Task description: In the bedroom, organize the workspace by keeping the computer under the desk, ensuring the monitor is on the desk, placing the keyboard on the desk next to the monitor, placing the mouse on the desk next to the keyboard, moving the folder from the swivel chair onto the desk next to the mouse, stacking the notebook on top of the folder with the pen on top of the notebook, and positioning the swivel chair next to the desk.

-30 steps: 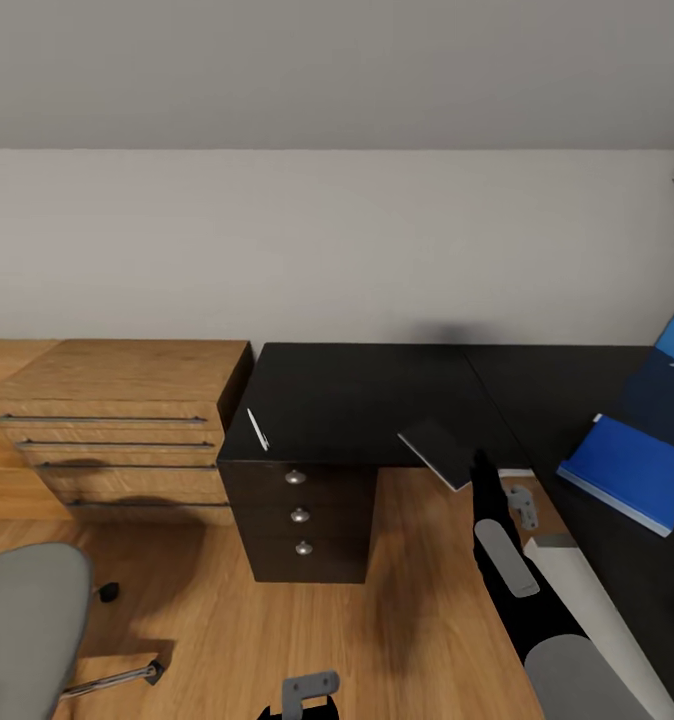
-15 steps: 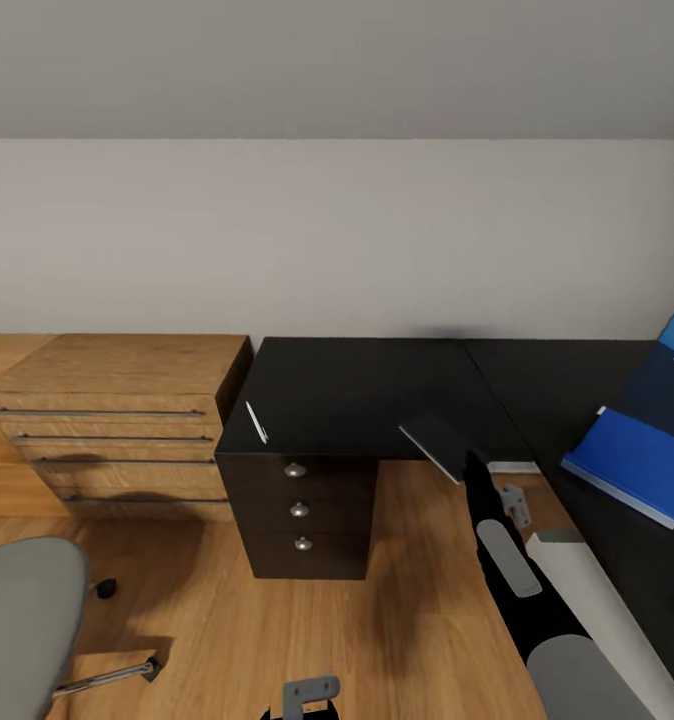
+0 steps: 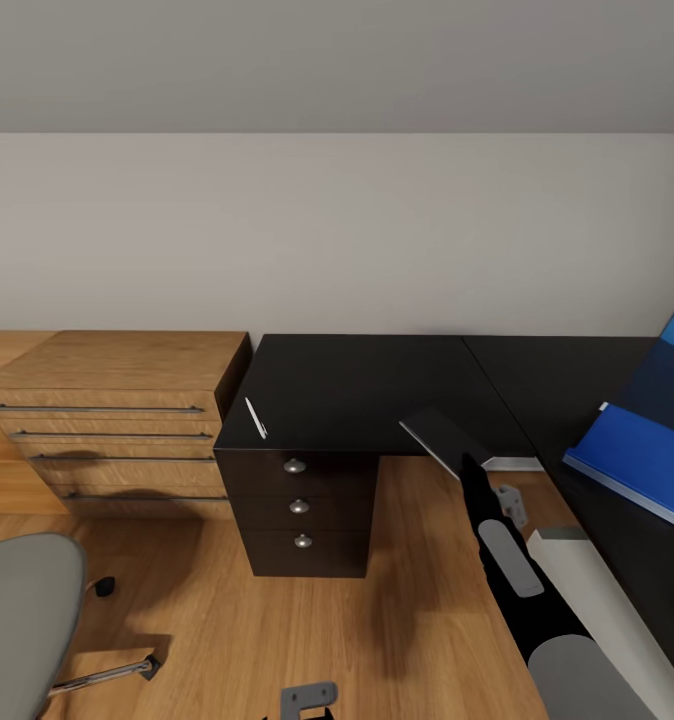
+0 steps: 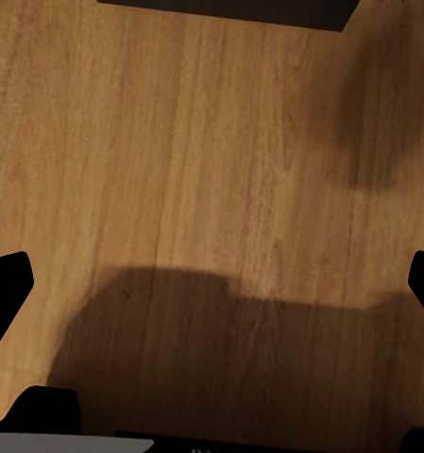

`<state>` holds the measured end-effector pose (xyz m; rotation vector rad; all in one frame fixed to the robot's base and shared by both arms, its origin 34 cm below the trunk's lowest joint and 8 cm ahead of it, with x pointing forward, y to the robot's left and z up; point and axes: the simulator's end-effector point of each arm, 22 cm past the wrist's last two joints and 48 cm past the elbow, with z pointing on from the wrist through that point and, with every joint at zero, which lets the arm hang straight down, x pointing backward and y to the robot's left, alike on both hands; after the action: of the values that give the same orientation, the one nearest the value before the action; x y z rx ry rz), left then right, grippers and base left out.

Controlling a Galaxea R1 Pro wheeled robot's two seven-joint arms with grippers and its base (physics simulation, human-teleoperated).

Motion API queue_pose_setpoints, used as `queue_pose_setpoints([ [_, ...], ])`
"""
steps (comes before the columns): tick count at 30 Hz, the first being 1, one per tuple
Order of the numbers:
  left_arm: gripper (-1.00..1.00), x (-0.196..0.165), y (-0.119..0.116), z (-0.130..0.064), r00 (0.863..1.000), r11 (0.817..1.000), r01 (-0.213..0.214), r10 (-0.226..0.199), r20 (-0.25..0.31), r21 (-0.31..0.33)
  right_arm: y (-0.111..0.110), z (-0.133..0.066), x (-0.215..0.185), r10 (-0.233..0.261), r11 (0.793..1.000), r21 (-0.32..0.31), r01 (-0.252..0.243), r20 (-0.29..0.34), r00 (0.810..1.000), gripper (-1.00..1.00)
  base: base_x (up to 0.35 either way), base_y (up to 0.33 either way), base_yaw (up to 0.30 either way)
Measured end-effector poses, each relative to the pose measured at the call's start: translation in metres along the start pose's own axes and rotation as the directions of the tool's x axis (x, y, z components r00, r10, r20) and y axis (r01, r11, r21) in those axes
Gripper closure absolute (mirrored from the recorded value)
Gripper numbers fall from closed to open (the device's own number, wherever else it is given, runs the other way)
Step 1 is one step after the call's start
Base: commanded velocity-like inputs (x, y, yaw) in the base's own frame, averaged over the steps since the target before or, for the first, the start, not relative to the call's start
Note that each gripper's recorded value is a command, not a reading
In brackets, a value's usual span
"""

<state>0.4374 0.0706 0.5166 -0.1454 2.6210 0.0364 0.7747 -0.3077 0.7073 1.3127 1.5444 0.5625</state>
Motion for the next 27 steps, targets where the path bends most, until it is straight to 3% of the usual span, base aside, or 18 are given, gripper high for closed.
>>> queue_pose_setpoints([
  [4,-1.0,-0.0001,0.0001,0.0001,1.0,1.0,-0.001,0.001,0.001,0.0,-0.0015,-0.0001,0.0026,0.038,0.999,0.008,-0.038,-0.01,0.999,-1.0,0.0,0.0,0.0],
  [27,-1.0,-0.0022,0.0014,-0.0026,1.0,1.0,0.001,-0.001,0.0,-0.004,0.0023,-0.0024,0.0059,0.037,0.999,0.006,-0.037,-0.015,0.999,-1.0,0.034,0.04,0.0],
])
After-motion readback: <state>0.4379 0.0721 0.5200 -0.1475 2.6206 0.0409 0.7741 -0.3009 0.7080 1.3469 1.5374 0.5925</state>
